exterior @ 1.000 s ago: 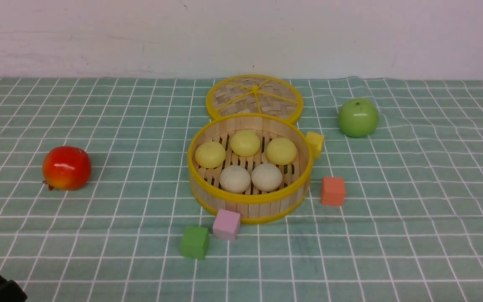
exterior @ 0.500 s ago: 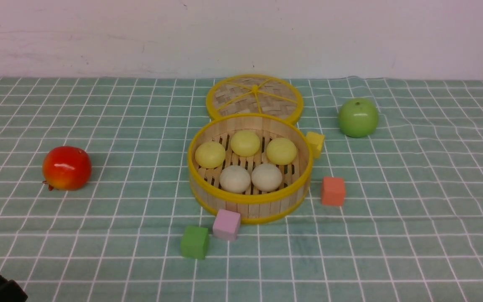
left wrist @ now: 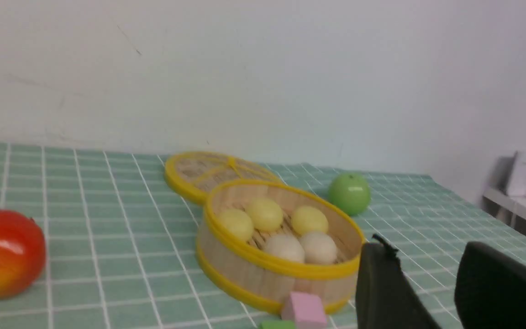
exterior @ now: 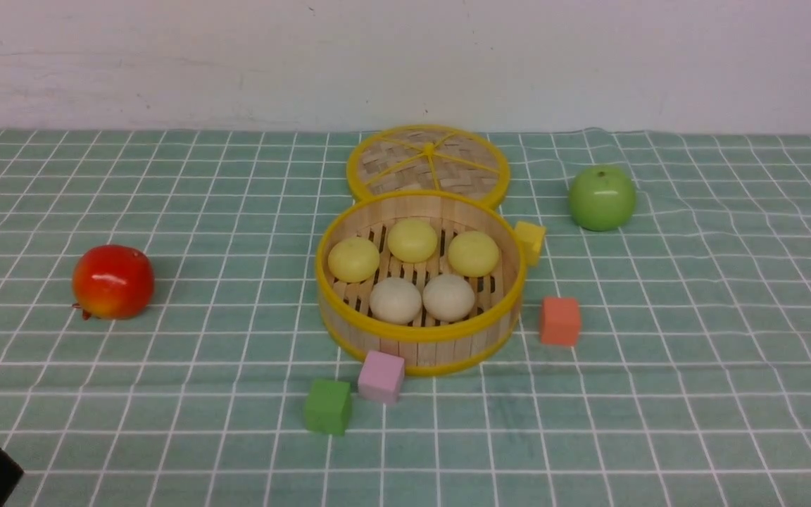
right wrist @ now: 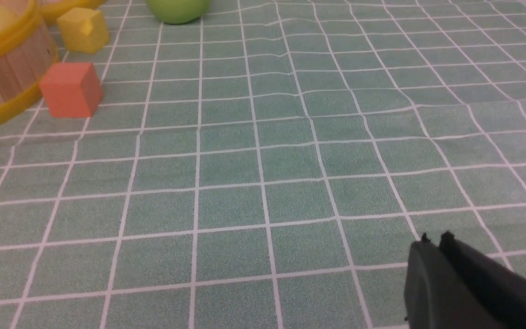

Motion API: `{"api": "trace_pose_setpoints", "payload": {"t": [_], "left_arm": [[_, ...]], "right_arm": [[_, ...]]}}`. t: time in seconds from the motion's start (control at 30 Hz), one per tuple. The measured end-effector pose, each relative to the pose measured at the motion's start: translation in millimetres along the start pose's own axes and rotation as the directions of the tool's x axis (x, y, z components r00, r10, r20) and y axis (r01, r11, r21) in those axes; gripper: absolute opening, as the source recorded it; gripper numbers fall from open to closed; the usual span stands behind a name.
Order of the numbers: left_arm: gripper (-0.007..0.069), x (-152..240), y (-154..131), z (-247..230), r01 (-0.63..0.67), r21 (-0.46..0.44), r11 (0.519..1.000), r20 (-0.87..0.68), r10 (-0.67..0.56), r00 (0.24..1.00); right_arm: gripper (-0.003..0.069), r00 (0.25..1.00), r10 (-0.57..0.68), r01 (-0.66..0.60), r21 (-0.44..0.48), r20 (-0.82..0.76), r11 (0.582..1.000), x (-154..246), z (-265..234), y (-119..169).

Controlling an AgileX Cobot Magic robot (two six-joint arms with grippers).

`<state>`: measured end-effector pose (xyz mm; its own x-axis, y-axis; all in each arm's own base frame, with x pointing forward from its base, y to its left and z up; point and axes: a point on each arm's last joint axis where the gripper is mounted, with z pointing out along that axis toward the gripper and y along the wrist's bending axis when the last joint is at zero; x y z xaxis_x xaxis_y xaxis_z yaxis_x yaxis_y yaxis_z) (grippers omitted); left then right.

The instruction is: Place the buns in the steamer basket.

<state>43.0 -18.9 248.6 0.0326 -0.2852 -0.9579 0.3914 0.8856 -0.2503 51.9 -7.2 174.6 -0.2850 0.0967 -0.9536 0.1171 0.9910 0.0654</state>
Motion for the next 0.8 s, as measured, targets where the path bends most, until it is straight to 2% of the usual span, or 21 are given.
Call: {"api": "trace_pose_setpoints", "payload": {"t": [0.07, 0.13, 0.27, 0.3, 0.33, 0.37, 0.5, 0.8], "left_arm": [[0.0237, 0.2, 2.7, 0.3, -0.025, -0.037, 0.999, 0.023, 0.026, 0.999], [0.0206, 3.6, 9.1, 0.7, -0.04, -0.133, 0.99, 0.042, 0.046, 0.998], [0.0067, 27.0, 23.4, 0.8, -0.07, -0.279, 0.958, -0.028, 0.064, 0.998], [0.0051, 27.2, 23.4, 0.8, -0.063, -0.279, 0.958, -0.029, 0.058, 0.998], [-0.0006, 44.7, 30.7, -0.4, -0.08, -0.332, 0.94, -0.109, 0.046, 0.993], [-0.0011, 45.5, 30.8, -0.6, -0.075, -0.333, 0.94, -0.115, 0.038, 0.993], [-0.0014, 69.6, 37.1, -7.3, -0.07, -0.406, 0.911, -0.316, -0.068, 0.946], [-0.0014, 72.1, 37.6, -8.4, -0.051, -0.421, 0.906, -0.331, -0.101, 0.938]], "right_arm": [[0.0021, 1.0, 0.0, 0.0, 0.0, 0.0, 1.0, 0.0, 0.0, 0.0], [0.0021, 1.0, 0.0, 0.0, 0.0, 0.0, 1.0, 0.0, 0.0, 0.0], [0.0025, 1.0, 0.0, 0.0, 0.0, 0.0, 1.0, 0.0, 0.0, 0.0], [0.0026, 1.0, 0.0, 0.0, 0.0, 0.0, 1.0, 0.0, 0.0, 0.0], [0.0029, 1.0, 0.0, 0.0, 0.0, 0.0, 1.0, 0.0, 0.0, 0.0], [0.0029, 1.0, 0.0, 0.0, 0.0, 0.0, 1.0, 0.0, 0.0, 0.0], [0.0038, 1.0, 0.0, 0.0, 0.0, 0.0, 1.0, 0.0, 0.0, 0.0], [0.0051, 1.0, 0.0, 0.0, 0.0, 0.0, 1.0, 0.0, 0.0, 0.0]]}}
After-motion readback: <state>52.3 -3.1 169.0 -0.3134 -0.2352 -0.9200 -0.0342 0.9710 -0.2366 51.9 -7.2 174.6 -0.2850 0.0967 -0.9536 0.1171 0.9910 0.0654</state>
